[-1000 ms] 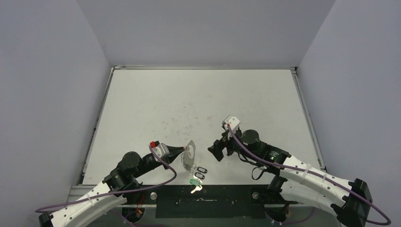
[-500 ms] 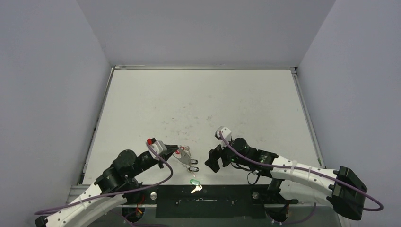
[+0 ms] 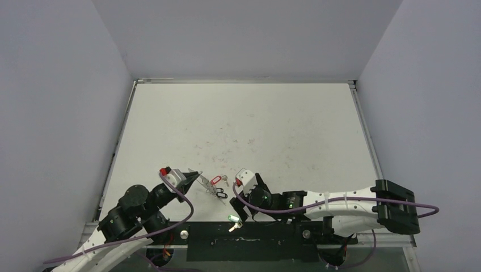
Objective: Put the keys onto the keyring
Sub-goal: Pick up the key from the center of the board.
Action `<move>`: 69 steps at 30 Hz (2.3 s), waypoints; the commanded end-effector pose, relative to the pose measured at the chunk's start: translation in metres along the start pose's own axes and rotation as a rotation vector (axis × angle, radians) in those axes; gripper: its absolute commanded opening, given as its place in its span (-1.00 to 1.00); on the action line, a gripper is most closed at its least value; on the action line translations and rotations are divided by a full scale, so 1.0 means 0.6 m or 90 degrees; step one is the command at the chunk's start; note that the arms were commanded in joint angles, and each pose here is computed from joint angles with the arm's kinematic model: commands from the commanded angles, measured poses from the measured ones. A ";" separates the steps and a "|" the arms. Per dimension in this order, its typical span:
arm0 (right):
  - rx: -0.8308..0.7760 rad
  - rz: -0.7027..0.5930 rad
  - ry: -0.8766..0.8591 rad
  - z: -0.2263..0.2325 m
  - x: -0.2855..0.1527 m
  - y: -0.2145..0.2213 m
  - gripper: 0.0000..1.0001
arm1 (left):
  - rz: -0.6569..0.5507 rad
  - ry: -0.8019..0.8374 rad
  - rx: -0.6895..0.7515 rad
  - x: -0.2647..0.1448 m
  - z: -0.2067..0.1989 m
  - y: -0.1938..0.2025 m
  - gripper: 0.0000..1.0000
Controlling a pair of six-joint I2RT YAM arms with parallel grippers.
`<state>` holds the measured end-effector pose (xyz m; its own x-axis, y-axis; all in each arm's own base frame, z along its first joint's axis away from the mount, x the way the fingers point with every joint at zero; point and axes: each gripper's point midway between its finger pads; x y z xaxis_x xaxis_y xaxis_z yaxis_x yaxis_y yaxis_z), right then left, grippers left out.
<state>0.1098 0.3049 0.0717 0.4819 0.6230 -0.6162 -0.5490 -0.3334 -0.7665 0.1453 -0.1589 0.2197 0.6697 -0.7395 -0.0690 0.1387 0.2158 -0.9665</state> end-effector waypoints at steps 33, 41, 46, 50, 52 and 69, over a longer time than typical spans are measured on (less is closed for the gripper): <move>-0.041 0.029 0.166 0.086 0.012 0.083 -0.15 | -0.001 -0.071 0.021 -0.044 0.045 -0.029 -1.00; -0.028 0.049 0.159 0.091 0.013 0.102 -0.03 | -0.001 -0.067 0.021 -0.041 0.043 -0.029 -1.00; -0.024 0.064 0.168 0.087 0.016 0.117 -0.45 | 0.000 -0.065 0.022 -0.041 0.042 -0.028 -1.00; -0.022 0.070 0.163 0.089 0.016 0.121 -0.40 | -0.001 -0.065 0.021 -0.041 0.042 -0.028 -1.00; -0.022 0.075 0.162 0.089 0.016 0.124 -0.27 | -0.001 -0.064 0.020 -0.040 0.041 -0.028 -1.00; -0.002 0.096 0.155 0.074 0.012 0.125 -1.00 | -0.004 -0.051 0.009 -0.035 0.033 -0.026 -1.00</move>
<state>0.0371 0.3218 0.0142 0.5509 0.3727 -0.7467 -0.6134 -0.4259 -0.6651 0.1433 -0.1271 0.2195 0.7362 -0.6661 -0.1200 0.1082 0.2908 -0.9507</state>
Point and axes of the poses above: each gripper's point midway between its finger pads, its own x axis out along the fingers, its own z axis along the line the jaws close on, y = z × x, and after that the axes turned 9 degrees about x, right-handed
